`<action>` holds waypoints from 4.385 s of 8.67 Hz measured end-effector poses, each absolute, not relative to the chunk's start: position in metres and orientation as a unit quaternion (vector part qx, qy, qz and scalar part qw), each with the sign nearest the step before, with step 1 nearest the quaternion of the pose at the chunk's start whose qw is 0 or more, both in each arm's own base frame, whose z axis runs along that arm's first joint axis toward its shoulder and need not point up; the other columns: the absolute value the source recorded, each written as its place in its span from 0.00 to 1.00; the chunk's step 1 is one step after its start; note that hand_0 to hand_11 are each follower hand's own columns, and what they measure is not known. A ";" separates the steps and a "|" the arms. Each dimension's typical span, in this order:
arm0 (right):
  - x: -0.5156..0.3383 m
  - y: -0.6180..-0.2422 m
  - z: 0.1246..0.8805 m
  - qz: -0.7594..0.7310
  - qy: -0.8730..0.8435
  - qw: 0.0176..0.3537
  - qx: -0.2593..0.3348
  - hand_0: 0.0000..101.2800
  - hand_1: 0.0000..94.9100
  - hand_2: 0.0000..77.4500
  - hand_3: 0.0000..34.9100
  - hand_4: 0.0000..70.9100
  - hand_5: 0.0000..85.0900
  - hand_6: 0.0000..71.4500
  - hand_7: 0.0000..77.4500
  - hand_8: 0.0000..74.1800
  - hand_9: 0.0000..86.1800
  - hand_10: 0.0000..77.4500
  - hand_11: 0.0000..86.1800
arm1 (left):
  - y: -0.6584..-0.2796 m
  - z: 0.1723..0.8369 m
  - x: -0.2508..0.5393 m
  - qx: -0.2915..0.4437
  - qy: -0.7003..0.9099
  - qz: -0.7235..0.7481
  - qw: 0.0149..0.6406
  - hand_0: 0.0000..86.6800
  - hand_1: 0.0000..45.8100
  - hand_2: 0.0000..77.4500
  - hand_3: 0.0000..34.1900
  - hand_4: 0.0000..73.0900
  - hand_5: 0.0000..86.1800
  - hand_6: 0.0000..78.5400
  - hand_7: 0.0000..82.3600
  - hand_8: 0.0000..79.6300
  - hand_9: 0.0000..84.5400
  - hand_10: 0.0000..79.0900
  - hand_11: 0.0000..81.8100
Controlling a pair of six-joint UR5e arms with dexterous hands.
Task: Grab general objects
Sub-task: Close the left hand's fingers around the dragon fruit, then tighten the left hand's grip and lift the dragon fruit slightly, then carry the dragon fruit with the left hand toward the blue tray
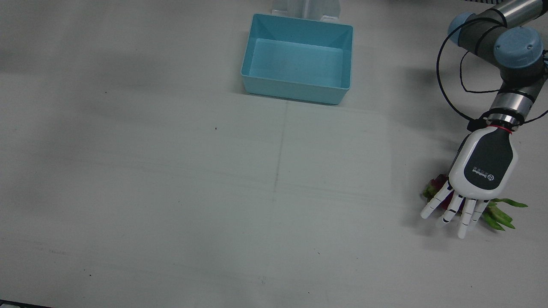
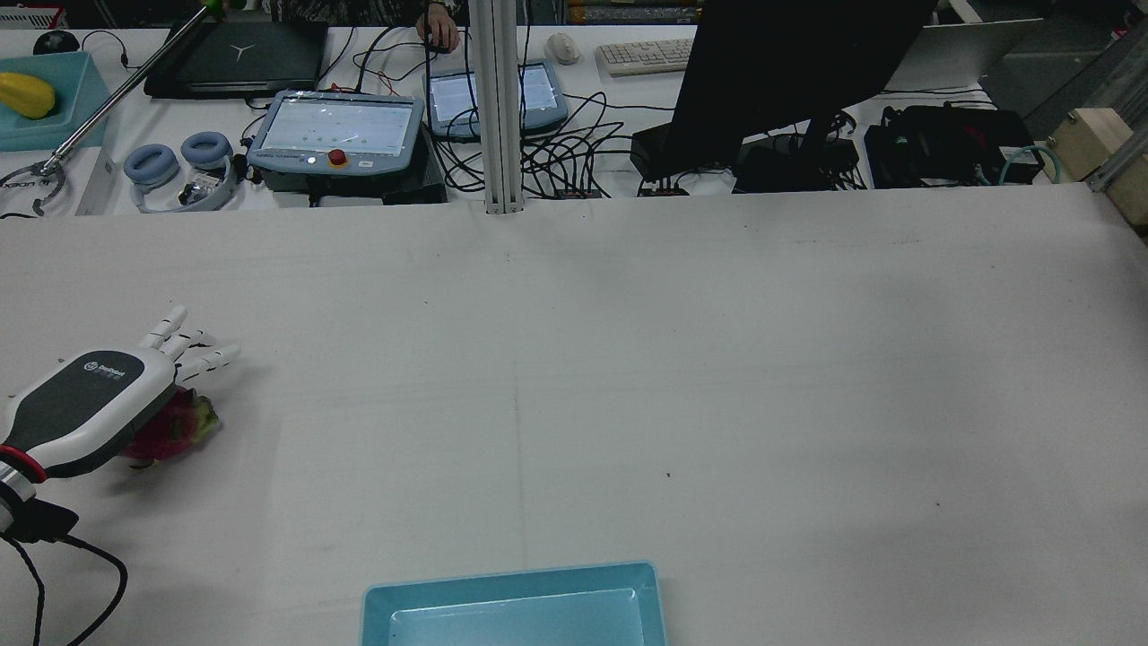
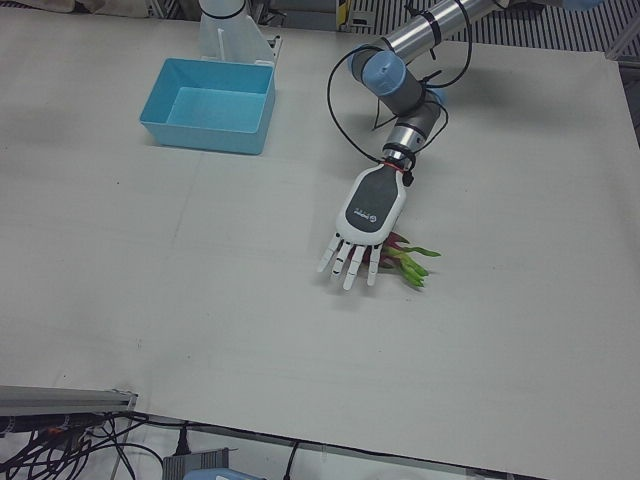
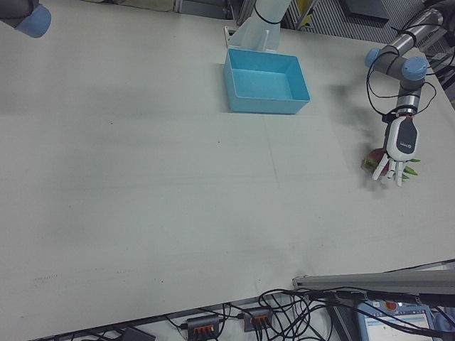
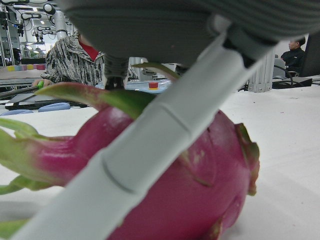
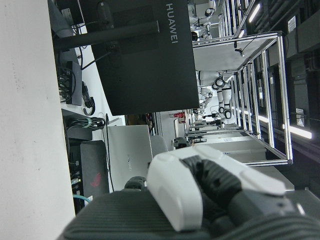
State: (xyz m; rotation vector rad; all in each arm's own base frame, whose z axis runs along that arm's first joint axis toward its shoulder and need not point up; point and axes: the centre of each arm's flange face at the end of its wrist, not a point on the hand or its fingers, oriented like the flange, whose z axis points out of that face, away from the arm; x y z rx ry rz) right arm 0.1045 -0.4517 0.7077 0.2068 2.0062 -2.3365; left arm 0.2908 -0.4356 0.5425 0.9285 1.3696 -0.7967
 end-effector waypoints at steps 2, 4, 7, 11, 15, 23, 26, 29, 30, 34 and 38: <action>0.104 -0.452 0.708 -0.757 0.650 0.028 0.067 0.00 1.00 1.00 0.00 0.00 0.00 0.00 0.00 0.00 0.01 0.00 0.01 | -0.436 0.545 0.292 0.402 0.592 -0.345 0.608 0.92 0.00 0.01 0.28 0.13 0.03 0.01 0.40 0.02 0.06 0.51 0.01; 0.104 -0.452 0.708 -0.757 0.650 0.027 0.067 0.00 1.00 1.00 0.00 0.00 0.00 0.00 0.00 0.00 0.01 0.00 0.01 | -0.437 0.548 0.294 0.401 0.591 -0.344 0.610 0.92 0.00 0.01 0.12 0.13 0.36 0.01 0.45 0.01 0.07 0.52 0.01; 0.104 -0.452 0.708 -0.757 0.650 0.027 0.067 0.00 1.00 1.00 0.00 0.00 0.00 0.00 0.00 0.00 0.01 0.00 0.01 | -0.436 0.550 0.299 0.398 0.591 -0.342 0.613 0.92 0.00 0.01 0.05 0.13 0.45 0.01 0.48 0.02 0.07 0.52 0.01; 0.104 -0.452 0.708 -0.757 0.650 0.027 0.067 0.00 1.00 1.00 0.00 0.00 0.00 0.00 0.00 0.00 0.01 0.00 0.01 | -0.438 0.553 0.306 0.396 0.589 -0.340 0.617 0.92 0.00 0.01 0.00 0.16 0.87 0.00 0.85 0.02 0.17 0.52 0.01; 0.104 -0.452 0.708 -0.757 0.650 0.028 0.067 0.00 1.00 1.00 0.00 0.00 0.00 0.00 0.00 0.00 0.01 0.00 0.01 | -0.442 0.551 0.314 0.394 0.586 -0.339 0.621 0.92 0.00 0.01 0.00 0.37 0.82 0.45 0.81 0.11 0.21 0.52 0.01; 0.104 -0.452 0.708 -0.757 0.650 0.028 0.067 0.00 1.00 1.00 0.00 0.00 0.00 0.00 0.00 0.00 0.01 0.00 0.01 | -0.444 0.546 0.315 0.396 0.593 -0.341 0.612 0.92 0.00 0.08 0.00 0.54 0.78 0.59 0.84 0.60 0.58 0.42 0.65; 0.104 -0.452 0.708 -0.757 0.650 0.027 0.067 0.00 1.00 1.00 0.00 0.00 0.00 0.00 0.00 0.00 0.01 0.00 0.01 | -0.443 0.535 0.312 0.397 0.598 -0.341 0.607 0.92 0.00 0.11 0.00 0.62 0.77 0.63 0.84 0.62 0.58 0.42 0.66; 0.104 -0.452 0.708 -0.757 0.650 0.028 0.067 0.00 1.00 1.00 0.00 0.00 0.00 0.00 0.00 0.00 0.01 0.00 0.01 | -0.434 0.465 0.304 0.385 0.617 -0.331 0.601 0.92 0.00 0.11 0.00 0.64 0.78 0.64 0.85 0.62 0.58 0.42 0.66; 0.104 -0.452 0.708 -0.757 0.650 0.028 0.067 0.00 1.00 1.00 0.00 0.00 0.00 0.00 0.00 0.00 0.01 0.00 0.01 | -0.434 0.433 0.309 0.369 0.638 -0.312 0.599 0.92 0.00 0.11 0.00 0.64 0.78 0.64 0.85 0.62 0.58 0.42 0.66; 0.104 -0.452 0.708 -0.757 0.650 0.028 0.067 0.00 1.00 1.00 0.00 0.00 0.00 0.00 0.00 0.00 0.01 0.00 0.01 | -0.447 0.360 0.334 0.221 0.757 -0.244 0.564 0.93 0.00 0.11 0.00 0.91 0.91 0.65 0.84 0.62 0.58 0.42 0.67; 0.104 -0.452 0.708 -0.757 0.650 0.027 0.067 0.00 1.00 1.00 0.00 0.00 0.00 0.00 0.00 0.00 0.01 0.00 0.01 | -0.454 0.330 0.330 0.023 0.850 -0.158 0.501 0.96 0.00 0.11 0.00 0.92 0.90 0.65 0.84 0.63 0.58 0.42 0.67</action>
